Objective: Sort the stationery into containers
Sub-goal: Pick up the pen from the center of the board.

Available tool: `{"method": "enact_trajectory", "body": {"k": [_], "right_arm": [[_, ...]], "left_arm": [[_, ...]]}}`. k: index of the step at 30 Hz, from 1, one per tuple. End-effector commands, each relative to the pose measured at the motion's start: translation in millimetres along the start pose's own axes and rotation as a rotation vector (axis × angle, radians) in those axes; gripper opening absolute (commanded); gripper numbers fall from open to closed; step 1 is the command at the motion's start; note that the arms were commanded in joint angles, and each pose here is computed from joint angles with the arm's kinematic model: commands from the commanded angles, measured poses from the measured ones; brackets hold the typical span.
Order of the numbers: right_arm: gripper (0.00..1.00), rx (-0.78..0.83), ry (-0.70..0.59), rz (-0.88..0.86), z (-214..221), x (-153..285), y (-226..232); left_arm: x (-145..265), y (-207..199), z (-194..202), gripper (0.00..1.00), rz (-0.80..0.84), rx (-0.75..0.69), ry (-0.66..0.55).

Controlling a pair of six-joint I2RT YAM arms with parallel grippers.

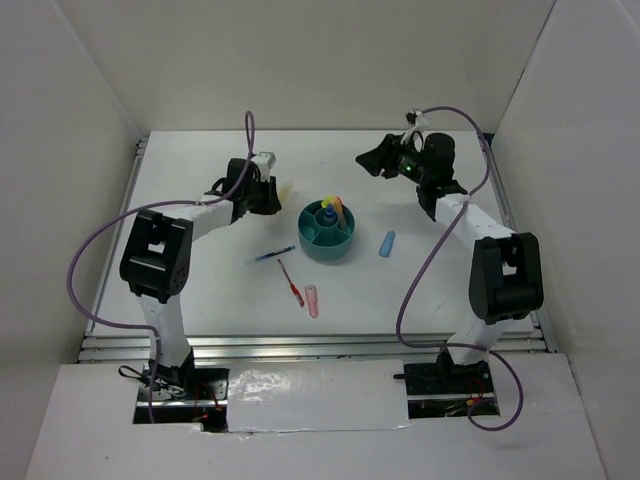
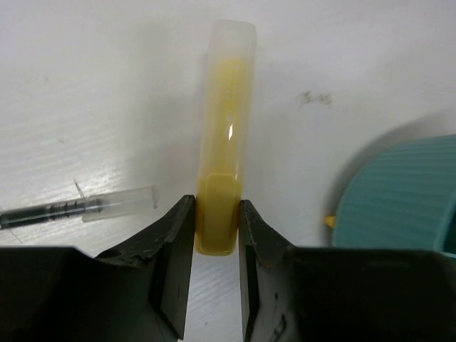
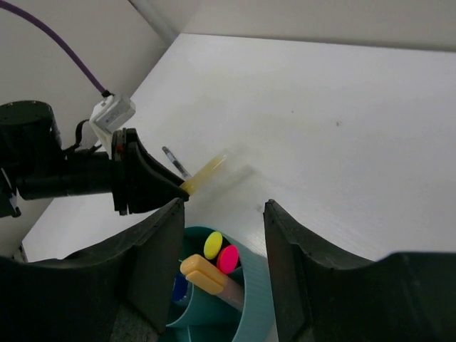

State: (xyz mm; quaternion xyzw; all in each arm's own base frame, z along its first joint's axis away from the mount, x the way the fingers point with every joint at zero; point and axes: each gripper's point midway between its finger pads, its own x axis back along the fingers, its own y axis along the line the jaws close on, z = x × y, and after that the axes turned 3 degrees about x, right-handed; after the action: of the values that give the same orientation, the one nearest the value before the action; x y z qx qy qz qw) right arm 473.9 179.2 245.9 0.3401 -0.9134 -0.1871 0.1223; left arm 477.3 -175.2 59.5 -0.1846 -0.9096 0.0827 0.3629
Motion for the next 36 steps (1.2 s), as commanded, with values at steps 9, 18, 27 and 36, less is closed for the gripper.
{"method": "enact_trajectory", "body": {"k": [9, 18, 27, 36], "right_arm": [[0.54, 0.387, 0.05, -0.242, -18, -13, 59], [0.61, 0.529, 0.086, -0.231, -32, -25, 71], [0.77, -0.182, 0.236, -0.414, -36, -37, 111], [0.81, -0.324, 0.329, -0.474, -10, -57, 126]], "left_arm": [[70, -77, -89, 0.0, 0.407, 0.199, -0.137], [122, -102, -90, 0.0, 0.478, 0.086, -0.201], [136, -97, -98, 0.0, 0.302, -0.039, -0.313], [150, -101, -108, 0.0, 0.184, -0.149, -0.412]]}}
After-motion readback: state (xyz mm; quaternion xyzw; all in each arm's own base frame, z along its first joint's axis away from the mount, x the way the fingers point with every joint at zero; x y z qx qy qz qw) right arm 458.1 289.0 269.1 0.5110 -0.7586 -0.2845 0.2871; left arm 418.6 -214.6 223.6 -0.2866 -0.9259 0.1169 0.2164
